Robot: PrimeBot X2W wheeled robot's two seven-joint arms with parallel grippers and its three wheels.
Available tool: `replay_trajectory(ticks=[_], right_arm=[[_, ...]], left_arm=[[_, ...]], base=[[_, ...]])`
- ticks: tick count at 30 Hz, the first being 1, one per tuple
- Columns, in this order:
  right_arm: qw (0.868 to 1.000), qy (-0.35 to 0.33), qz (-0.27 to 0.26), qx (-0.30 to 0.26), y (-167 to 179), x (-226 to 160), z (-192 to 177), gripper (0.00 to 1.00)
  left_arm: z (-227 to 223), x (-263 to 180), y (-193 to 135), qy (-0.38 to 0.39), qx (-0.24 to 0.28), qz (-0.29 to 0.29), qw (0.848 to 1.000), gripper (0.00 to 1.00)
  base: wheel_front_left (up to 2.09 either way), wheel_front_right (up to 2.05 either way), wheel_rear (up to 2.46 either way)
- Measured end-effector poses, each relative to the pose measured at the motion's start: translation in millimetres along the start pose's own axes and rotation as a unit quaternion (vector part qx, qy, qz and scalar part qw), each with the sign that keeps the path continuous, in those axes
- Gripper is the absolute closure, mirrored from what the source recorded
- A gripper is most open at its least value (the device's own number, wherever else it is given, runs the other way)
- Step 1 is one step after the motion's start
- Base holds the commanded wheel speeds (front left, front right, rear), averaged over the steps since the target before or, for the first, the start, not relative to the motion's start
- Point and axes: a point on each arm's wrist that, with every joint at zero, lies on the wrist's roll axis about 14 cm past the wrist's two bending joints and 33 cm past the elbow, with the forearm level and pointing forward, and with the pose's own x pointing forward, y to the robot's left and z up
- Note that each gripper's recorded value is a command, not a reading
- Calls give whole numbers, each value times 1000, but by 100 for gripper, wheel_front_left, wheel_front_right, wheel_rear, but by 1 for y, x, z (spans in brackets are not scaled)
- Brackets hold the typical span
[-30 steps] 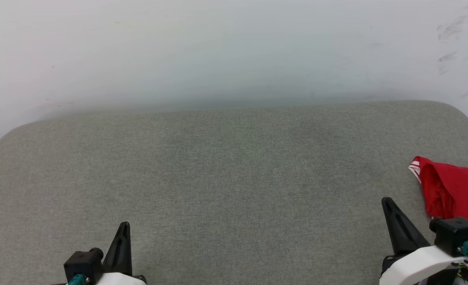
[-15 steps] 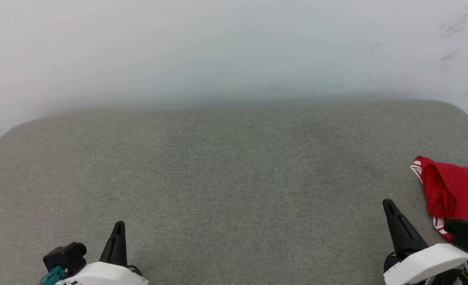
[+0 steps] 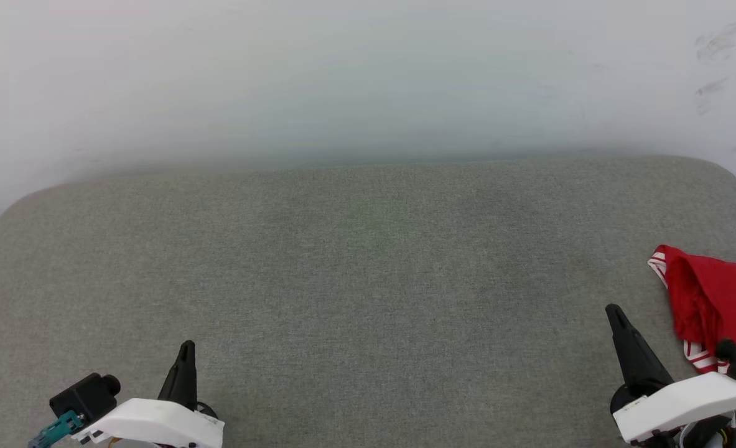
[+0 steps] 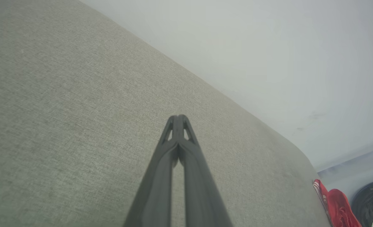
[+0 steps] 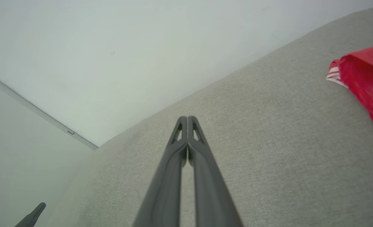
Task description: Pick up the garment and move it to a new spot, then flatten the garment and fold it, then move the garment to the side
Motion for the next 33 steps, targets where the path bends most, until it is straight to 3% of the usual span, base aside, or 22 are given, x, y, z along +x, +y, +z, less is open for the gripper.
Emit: replay_trajectory(ticks=[15,33], right_arm=[[995,-8,-2,98,-4,6,1,100],[979,-19,-6,205,-10,13,2,100]], left_arm=[[3,6,-2,4,-97,-3,995,100],[7,11,-2,4,-203,-9,979,100]], base=[[0,0,0],[0,0,0]])
